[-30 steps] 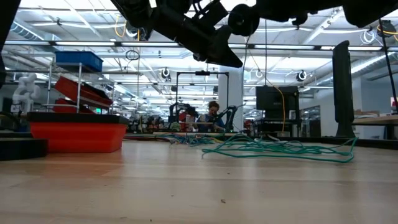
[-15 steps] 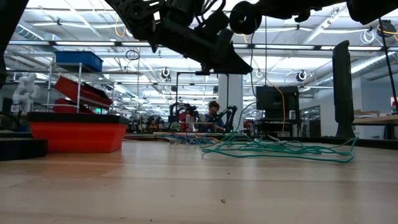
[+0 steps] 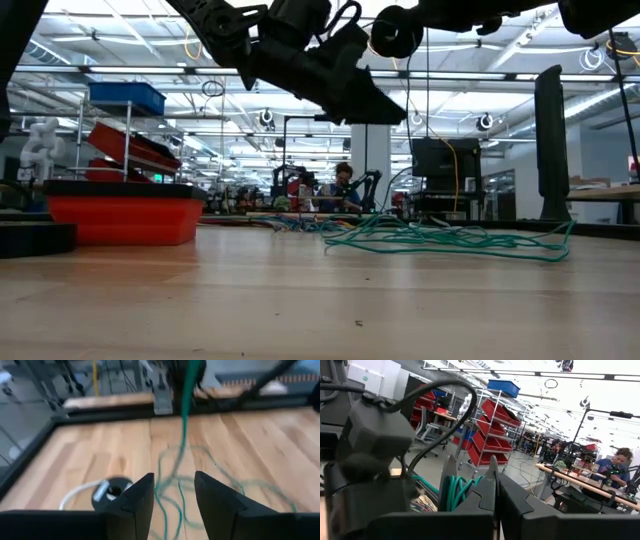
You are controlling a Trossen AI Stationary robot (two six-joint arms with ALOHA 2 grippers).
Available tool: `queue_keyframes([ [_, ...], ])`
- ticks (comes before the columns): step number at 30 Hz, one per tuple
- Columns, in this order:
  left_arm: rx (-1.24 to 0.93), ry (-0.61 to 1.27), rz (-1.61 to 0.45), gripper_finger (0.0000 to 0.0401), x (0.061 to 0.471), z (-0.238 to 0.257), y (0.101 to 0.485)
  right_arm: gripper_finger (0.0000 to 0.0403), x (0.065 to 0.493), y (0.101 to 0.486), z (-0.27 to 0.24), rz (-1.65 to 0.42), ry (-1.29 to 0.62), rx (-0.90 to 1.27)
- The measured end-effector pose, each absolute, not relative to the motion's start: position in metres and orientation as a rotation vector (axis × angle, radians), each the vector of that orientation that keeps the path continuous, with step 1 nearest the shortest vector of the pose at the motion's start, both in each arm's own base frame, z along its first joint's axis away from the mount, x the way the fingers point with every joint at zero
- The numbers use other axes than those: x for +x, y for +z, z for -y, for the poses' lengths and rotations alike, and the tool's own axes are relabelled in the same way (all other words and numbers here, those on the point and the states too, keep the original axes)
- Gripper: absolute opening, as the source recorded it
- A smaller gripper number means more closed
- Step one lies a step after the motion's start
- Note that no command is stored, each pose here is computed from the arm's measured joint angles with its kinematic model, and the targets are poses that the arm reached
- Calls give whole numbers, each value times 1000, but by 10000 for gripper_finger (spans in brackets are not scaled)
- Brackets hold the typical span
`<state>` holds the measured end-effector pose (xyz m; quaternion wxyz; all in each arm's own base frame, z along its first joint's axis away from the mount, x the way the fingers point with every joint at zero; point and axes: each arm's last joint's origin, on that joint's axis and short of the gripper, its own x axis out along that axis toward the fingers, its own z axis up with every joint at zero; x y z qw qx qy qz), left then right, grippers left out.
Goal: Coil cords
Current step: Coil the green wire onto the spool
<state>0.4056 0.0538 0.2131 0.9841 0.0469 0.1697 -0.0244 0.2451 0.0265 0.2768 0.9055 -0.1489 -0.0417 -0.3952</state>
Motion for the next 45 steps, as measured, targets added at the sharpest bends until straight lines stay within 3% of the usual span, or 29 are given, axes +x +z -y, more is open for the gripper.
queue_keyframes([
  [7,53,25,-245,149,416,-52,208,0,245,277,-27,95,-807,-294],
  [15,24,23,-300,149,423,-51,180,0,246,276,-27,89,-803,-298],
  [25,68,41,-256,146,424,-53,183,0,246,274,-27,71,-800,-312],
  [35,128,23,-296,40,423,-55,179,0,246,274,-27,64,-801,-315],
  [45,146,64,-358,5,419,-72,174,0,247,271,-29,58,-774,-303],
])
